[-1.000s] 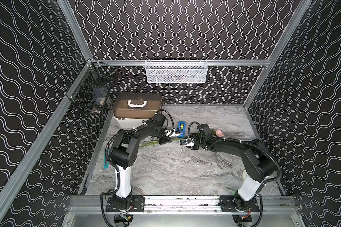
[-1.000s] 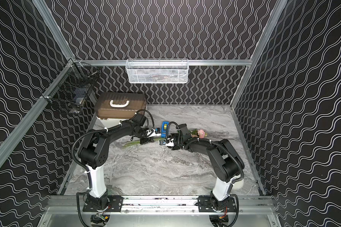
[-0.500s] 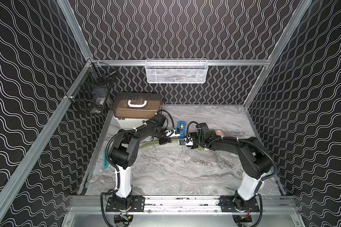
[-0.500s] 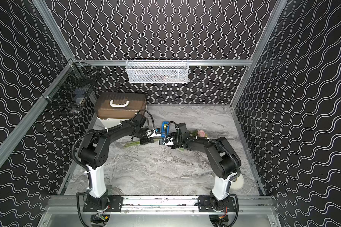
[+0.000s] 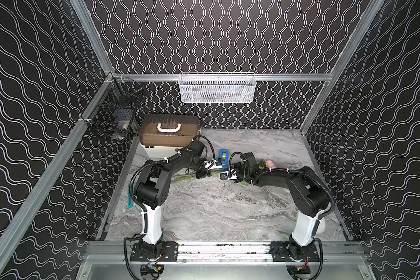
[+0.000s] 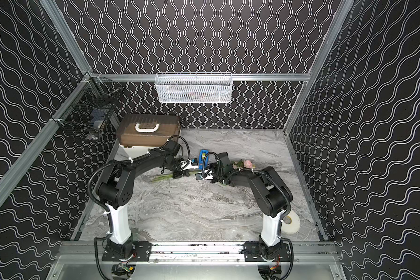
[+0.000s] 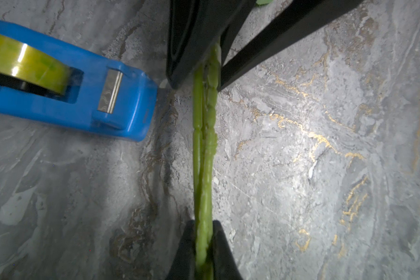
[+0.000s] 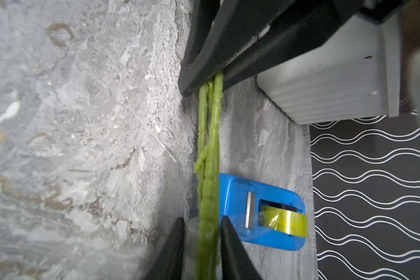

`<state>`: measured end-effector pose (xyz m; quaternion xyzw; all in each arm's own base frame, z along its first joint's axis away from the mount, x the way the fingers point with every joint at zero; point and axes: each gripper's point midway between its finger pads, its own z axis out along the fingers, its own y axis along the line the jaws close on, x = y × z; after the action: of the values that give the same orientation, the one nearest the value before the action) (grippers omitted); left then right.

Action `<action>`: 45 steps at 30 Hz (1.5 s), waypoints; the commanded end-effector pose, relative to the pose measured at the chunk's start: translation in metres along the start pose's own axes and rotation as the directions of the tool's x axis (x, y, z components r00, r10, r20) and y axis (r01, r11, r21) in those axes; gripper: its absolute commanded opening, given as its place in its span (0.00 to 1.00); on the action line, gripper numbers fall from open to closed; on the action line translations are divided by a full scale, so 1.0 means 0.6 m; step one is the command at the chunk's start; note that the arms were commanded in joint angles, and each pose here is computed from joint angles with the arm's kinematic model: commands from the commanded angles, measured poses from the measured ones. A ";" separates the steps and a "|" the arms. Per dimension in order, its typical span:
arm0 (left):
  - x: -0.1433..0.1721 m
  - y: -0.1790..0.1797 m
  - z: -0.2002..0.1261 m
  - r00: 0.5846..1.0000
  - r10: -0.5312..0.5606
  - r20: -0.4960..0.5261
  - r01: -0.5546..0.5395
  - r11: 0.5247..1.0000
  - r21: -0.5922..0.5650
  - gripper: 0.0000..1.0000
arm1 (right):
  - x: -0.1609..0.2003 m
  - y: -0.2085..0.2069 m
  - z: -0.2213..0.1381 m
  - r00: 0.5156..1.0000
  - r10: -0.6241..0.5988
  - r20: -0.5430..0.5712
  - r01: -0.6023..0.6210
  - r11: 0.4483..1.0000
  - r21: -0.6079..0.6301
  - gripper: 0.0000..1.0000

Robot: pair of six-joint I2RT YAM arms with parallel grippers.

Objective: Wrap bouquets with tape
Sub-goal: Wrap the tape around the bouquet.

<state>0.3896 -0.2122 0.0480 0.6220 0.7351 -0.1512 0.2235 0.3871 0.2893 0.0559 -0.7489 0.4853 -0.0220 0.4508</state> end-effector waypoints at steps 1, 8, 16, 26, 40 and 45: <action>-0.014 -0.011 -0.004 0.999 0.023 0.036 -0.024 0.999 0.036 0.00 | -0.007 -0.023 0.000 0.998 -0.063 0.013 0.062 0.995 0.076 0.17; -0.012 -0.007 -0.004 1.000 0.002 0.024 -0.002 0.999 0.033 0.16 | -0.025 -0.024 -0.013 0.993 -0.113 0.022 0.111 0.990 0.085 0.00; -0.016 -0.005 -0.005 0.999 -0.027 0.026 0.026 0.999 0.037 0.55 | -0.044 -0.018 -0.024 0.982 -0.180 0.050 0.171 0.975 0.141 0.00; -0.005 -0.014 0.008 0.999 -0.051 -0.004 0.051 0.994 0.092 0.46 | -0.070 -0.018 -0.028 0.967 -0.241 0.084 0.222 0.956 0.192 0.00; -0.032 -0.001 -0.002 0.997 -0.065 0.050 0.061 0.995 0.079 0.00 | -0.084 -0.004 -0.059 0.987 -0.109 0.119 0.092 0.986 0.141 0.35; -0.037 0.003 -0.003 0.997 -0.030 0.068 0.028 0.999 0.034 0.00 | -0.097 0.001 -0.114 0.991 0.016 0.130 -0.033 0.991 0.130 0.49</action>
<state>0.3874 -0.2239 0.0545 0.6058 0.7435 -0.1909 0.2094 0.3369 0.2910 0.1089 -0.7290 0.4288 -0.0445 0.5317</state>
